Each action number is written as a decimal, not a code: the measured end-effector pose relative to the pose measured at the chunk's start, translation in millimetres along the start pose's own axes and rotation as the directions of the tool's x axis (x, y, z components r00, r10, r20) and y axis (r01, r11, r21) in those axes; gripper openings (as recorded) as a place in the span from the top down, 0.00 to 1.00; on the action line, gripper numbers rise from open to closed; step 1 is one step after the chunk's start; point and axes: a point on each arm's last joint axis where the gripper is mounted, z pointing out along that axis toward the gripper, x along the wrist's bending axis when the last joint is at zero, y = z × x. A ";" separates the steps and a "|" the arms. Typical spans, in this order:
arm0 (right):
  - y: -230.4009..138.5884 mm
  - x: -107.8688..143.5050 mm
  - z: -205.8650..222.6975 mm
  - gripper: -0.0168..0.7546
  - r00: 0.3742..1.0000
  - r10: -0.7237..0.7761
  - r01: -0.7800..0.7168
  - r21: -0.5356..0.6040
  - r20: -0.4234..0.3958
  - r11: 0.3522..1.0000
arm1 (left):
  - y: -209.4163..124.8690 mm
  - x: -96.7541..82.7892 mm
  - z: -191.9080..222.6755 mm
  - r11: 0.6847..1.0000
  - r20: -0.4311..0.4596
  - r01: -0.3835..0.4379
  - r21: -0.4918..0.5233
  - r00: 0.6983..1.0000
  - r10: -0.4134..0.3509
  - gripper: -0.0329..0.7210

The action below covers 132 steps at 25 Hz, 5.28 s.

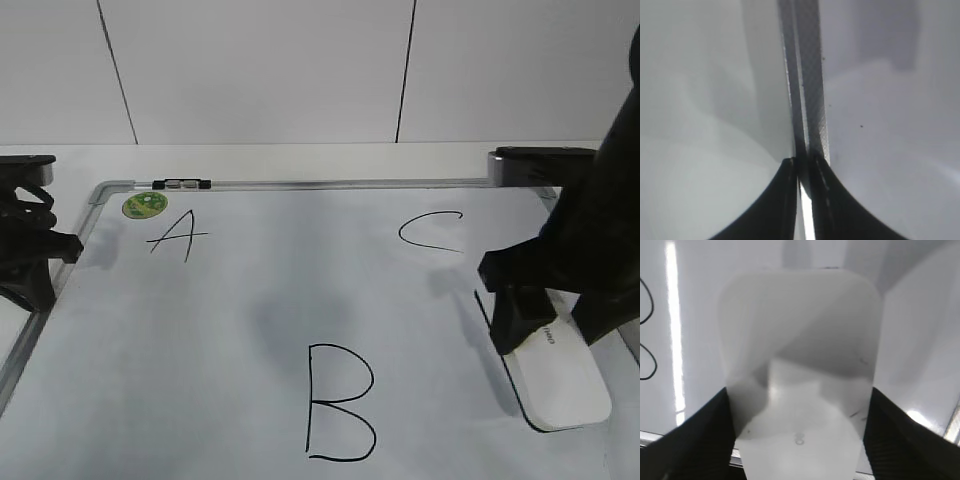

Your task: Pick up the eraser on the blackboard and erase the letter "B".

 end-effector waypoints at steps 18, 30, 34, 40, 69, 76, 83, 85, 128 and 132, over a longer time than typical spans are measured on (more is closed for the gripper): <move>40.7 100.7 45.3 0.25 0.974 -0.225 0.224 0.092 0.003 0.970 | -0.3 -0.1 0.0 1.000 0.001 0.001 0.004 1.000 -0.001 0.89; 49.7 111.2 68.8 0.25 0.977 -0.213 0.213 0.129 -0.020 0.968 | -0.8 -0.2 0.0 1.000 0.002 0.002 0.009 1.000 -0.002 0.89; 49.0 113.6 70.6 0.24 0.976 -0.217 0.218 0.130 -0.022 0.967 | -0.8 -0.3 0.0 1.000 0.003 0.003 0.009 1.000 -0.003 0.89; 49.0 116.0 70.9 0.19 0.975 -0.221 0.222 0.118 -0.026 0.968 | -1.0 -0.3 0.0 1.000 0.003 0.003 0.011 1.000 -0.003 0.89; 48.8 116.0 70.7 0.20 0.976 -0.218 0.217 0.117 -0.008 0.969 | -1.7 -0.4 0.0 1.000 0.004 0.003 0.019 1.000 -0.003 0.89; 48.8 116.0 69.7 0.13 0.976 -0.219 0.218 0.122 -0.006 0.968 | -1.7 -0.4 0.0 1.000 0.004 0.003 0.019 1.000 -0.003 0.89; 53.5 120.1 57.0 0.12 0.974 -0.227 0.226 0.119 -0.009 0.967 | -1.7 -0.4 0.0 1.000 0.004 0.003 0.019 1.000 -0.003 0.89; 56.6 122.3 52.4 0.12 0.974 -0.227 0.227 0.101 -0.014 0.969 | -1.7 -0.4 0.0 1.000 0.004 0.003 0.019 1.000 -0.003 0.89; -4.6 90.8 2.6 0.20 0.971 -0.234 0.218 -0.214 -0.050 0.952 | -1.5 -0.4 -0.1 1.000 0.004 0.003 0.018 1.000 -0.003 0.89; -2.5 91.3 2.1 0.14 0.970 -0.238 0.219 -0.239 -0.050 0.946 | -1.7 -0.4 -0.1 1.000 0.004 0.003 0.020 1.000 -0.003 0.89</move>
